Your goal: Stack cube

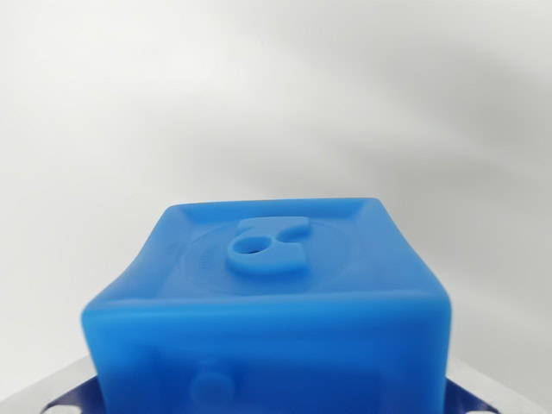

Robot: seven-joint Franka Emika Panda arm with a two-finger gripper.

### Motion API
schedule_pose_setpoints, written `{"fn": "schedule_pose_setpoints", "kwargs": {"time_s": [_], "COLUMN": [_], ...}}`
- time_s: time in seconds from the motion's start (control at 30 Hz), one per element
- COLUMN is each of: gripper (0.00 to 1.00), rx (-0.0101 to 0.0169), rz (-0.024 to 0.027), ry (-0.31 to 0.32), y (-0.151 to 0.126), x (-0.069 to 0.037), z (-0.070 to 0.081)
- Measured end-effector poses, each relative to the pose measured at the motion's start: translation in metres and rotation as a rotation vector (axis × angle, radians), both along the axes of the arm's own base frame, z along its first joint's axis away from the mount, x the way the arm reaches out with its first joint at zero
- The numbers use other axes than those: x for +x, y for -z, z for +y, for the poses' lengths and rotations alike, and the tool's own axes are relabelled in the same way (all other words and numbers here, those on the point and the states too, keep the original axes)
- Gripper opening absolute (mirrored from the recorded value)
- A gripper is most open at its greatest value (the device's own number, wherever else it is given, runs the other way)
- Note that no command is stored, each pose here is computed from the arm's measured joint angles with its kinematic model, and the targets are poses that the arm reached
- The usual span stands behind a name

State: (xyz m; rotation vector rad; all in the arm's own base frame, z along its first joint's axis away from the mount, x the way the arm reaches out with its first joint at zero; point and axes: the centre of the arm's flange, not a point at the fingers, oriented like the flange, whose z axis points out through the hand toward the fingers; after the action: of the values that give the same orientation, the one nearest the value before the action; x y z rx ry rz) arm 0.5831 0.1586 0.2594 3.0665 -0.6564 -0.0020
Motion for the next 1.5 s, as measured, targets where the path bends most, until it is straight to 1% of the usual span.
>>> {"fn": "schedule_pose_setpoints", "kwargs": {"time_s": [0.13, 0.77, 1.5], "gripper": [0.0, 0.0, 0.0], "rx": [-0.0001, 0.0009, 0.0014], "rz": [0.0011, 0.0013, 0.0027], "ry": [-0.009, -0.047, -0.094], "y": [0.0, -0.001, -0.003], "x": [0.0, -0.001, -0.003], "z": [-0.008, -0.043, -0.085]}}
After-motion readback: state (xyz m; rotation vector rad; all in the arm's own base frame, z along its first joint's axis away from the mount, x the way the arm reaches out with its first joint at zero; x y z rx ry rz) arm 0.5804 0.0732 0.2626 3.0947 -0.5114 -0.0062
